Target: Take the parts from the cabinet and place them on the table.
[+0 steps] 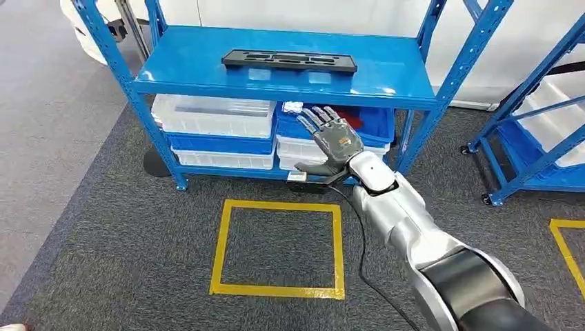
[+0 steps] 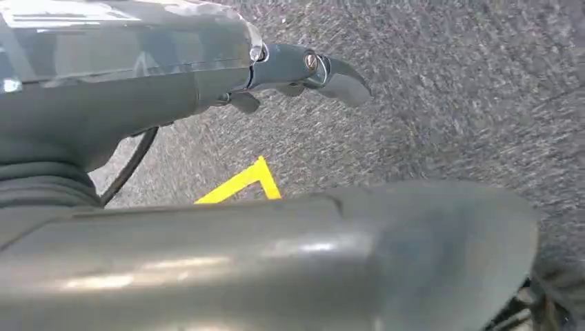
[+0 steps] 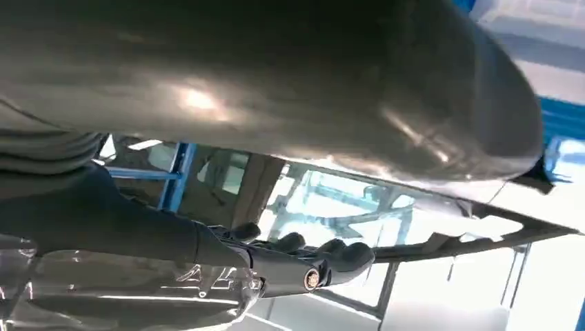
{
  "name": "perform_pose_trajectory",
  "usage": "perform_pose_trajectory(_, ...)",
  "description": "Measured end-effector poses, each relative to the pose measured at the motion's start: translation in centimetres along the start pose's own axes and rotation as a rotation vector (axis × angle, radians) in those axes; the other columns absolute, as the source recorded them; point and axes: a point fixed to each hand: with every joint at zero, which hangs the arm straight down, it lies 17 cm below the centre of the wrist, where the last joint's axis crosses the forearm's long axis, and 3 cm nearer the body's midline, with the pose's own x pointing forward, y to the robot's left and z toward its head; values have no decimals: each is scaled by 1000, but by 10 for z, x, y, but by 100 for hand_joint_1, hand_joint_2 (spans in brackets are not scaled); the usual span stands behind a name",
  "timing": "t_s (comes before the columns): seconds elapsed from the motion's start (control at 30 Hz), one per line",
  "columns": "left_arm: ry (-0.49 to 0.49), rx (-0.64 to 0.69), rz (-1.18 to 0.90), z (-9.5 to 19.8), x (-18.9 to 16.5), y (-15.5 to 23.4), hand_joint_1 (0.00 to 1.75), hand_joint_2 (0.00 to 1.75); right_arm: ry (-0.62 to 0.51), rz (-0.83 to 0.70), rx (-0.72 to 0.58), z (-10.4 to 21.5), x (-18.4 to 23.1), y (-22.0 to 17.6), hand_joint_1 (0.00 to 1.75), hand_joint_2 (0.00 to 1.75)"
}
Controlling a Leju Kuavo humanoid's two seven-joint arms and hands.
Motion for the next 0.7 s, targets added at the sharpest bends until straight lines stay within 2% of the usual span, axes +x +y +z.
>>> perform_pose_trajectory(0.7, 18, -5, 6, 0, -7, -2, 0, 0, -2, -24, -8, 3, 6, 4, 0, 0)
